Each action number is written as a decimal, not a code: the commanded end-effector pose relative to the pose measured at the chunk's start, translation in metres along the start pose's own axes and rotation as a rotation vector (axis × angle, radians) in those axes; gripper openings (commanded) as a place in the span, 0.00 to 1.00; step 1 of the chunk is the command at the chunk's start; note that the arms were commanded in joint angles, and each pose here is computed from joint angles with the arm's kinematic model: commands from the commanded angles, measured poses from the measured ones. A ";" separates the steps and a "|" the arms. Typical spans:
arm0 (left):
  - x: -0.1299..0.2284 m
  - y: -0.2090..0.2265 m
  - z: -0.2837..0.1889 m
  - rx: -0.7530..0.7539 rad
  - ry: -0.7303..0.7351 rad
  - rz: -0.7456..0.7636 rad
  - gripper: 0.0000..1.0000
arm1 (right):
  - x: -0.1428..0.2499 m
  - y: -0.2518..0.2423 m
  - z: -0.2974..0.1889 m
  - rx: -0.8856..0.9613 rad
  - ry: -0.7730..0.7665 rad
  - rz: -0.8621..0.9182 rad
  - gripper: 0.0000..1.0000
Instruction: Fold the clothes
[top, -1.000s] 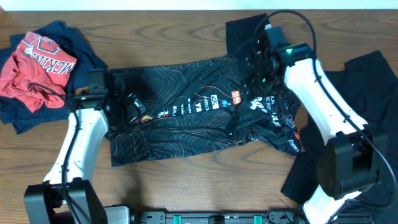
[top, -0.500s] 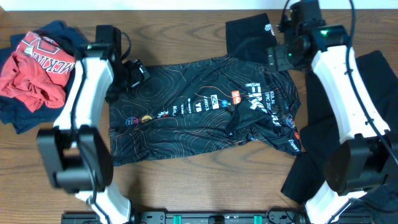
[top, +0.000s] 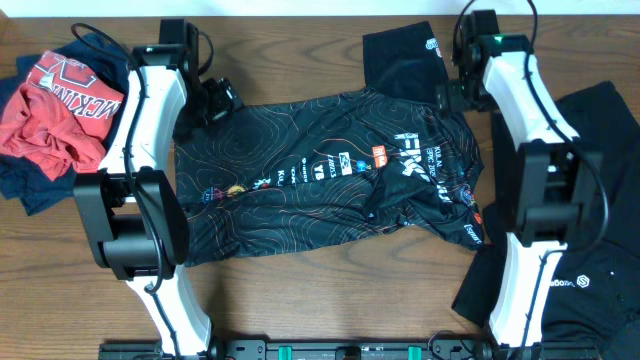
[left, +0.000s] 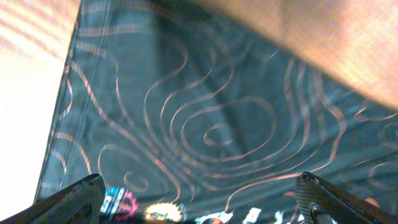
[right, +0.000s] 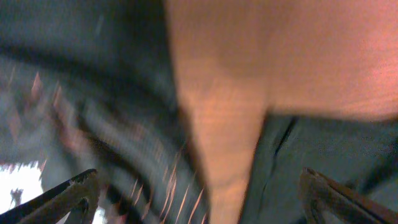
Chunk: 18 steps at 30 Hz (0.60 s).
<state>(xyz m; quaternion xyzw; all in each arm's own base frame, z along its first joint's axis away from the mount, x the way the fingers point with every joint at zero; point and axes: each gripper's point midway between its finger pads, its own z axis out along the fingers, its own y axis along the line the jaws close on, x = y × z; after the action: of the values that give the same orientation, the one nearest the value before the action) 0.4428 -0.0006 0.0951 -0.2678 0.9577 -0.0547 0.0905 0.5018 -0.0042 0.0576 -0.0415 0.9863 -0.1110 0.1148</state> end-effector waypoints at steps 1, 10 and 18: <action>-0.009 -0.001 -0.004 -0.001 -0.031 0.019 0.99 | -0.039 -0.016 -0.016 0.112 -0.113 -0.018 0.99; -0.005 0.003 0.029 -0.033 0.023 0.005 0.99 | -0.119 -0.011 -0.037 0.158 -0.427 -0.028 0.99; -0.006 0.011 0.045 -0.080 0.030 0.005 0.99 | -0.089 0.010 0.066 0.159 -0.255 -0.091 0.99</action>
<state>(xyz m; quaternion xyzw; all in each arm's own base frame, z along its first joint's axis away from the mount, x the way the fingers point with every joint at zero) 0.4469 0.0022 0.0447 -0.2708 0.9606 -0.0365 0.0509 0.6138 0.0030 0.0747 -0.0700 0.9362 -0.1758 0.2962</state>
